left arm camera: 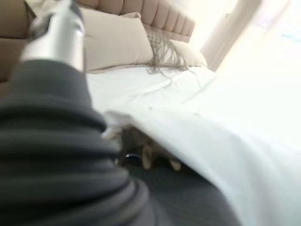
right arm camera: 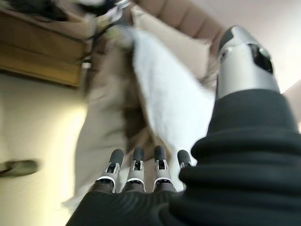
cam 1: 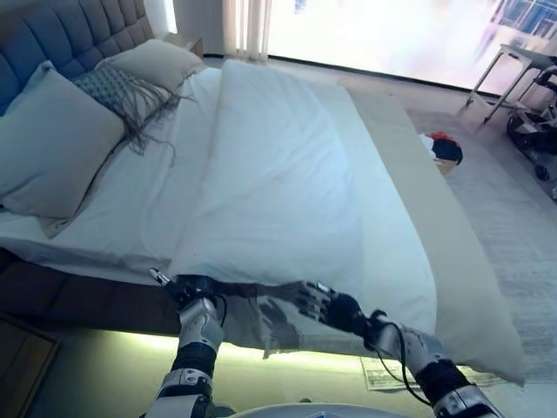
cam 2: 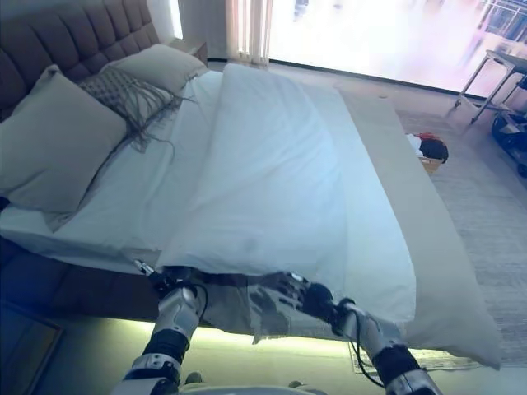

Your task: Make the bed neatly

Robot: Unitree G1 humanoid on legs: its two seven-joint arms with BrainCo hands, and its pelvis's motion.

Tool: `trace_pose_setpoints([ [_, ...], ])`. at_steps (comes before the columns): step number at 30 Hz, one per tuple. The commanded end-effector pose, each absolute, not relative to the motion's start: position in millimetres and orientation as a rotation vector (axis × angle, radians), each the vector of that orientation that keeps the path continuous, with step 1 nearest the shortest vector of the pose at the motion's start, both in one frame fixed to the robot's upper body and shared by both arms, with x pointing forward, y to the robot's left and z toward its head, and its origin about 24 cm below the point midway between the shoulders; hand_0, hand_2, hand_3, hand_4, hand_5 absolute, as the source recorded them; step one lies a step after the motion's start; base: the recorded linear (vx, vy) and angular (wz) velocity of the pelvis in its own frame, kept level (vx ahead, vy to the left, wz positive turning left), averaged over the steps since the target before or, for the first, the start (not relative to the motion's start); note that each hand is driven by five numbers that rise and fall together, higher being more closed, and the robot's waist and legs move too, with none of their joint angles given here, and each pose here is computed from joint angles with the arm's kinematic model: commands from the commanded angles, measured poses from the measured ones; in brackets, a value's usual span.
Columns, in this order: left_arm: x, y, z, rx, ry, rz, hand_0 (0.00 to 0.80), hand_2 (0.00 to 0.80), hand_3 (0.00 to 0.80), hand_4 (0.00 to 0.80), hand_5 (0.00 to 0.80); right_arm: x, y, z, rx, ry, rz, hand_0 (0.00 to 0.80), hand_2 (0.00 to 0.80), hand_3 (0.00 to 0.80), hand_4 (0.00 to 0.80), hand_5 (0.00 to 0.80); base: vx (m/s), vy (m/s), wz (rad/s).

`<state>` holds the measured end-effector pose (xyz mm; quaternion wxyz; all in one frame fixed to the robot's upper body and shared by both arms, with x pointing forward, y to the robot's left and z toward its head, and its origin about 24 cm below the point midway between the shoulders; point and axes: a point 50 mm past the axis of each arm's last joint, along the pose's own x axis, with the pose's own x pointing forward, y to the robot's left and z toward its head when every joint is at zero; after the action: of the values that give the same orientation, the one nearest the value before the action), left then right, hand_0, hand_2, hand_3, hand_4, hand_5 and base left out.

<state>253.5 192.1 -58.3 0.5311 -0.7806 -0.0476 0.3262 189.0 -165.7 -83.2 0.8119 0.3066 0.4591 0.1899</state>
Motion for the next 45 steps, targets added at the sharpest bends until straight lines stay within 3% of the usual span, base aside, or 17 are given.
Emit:
trace_pose_setpoints([
  [1, 274.5, 238.8, -25.3, -1.771, -0.343, 0.605, 0.0, 0.0, 0.0, 0.0, 0.0, 174.2, -174.9, -96.6, 0.692, 1.029, 0.419, 0.0, 0.0, 0.0, 0.0, 0.0, -0.042, 0.03, -0.03],
  [8, 278.6, 265.6, -20.0, -1.743, -0.356, 0.511, 0.0, 0.0, 0.0, 0.0, 0.0, 139.1, -199.6, -127.6, 0.755, 1.126, 0.264, 0.0, 0.0, 0.0, 0.0, 0.0, -0.045, 0.013, -0.02],
  [16, 283.2, 306.4, 17.2, -1.696, -0.502, 0.39, 0.0, 0.0, 0.0, 0.0, 0.0, 112.4, -226.5, -144.4, 0.804, 1.136, -0.029, 0.0, 0.0, 0.0, 0.0, 0.0, -0.017, 0.001, 0.0],
  [29, 282.4, 338.8, 97.1, -1.56, -0.748, 0.245, 0.0, 0.0, 0.0, 0.0, 0.0, 118.5, -232.9, -146.5, 0.822, 1.095, -0.205, 0.0, 0.0, 0.0, 0.0, 0.0, -0.021, 0.003, 0.02],
  [35, 261.7, 369.5, 101.6, -1.491, -0.842, 0.351, 0.0, 0.0, 0.0, 0.0, 0.0, 119.1, -237.9, -146.1, 0.842, 1.077, -0.249, 0.0, 0.0, 0.0, 0.0, 0.0, -0.053, 0.03, 0.04],
  [45, 190.4, 439.4, 80.5, -1.39, -0.949, 0.757, 0.0, 0.0, 0.0, 0.0, 0.0, 117.7, -242.8, -146.2, 0.827, 1.079, -0.282, 0.0, 0.0, 0.0, 0.0, 0.0, -0.032, 0.031, -0.03],
])
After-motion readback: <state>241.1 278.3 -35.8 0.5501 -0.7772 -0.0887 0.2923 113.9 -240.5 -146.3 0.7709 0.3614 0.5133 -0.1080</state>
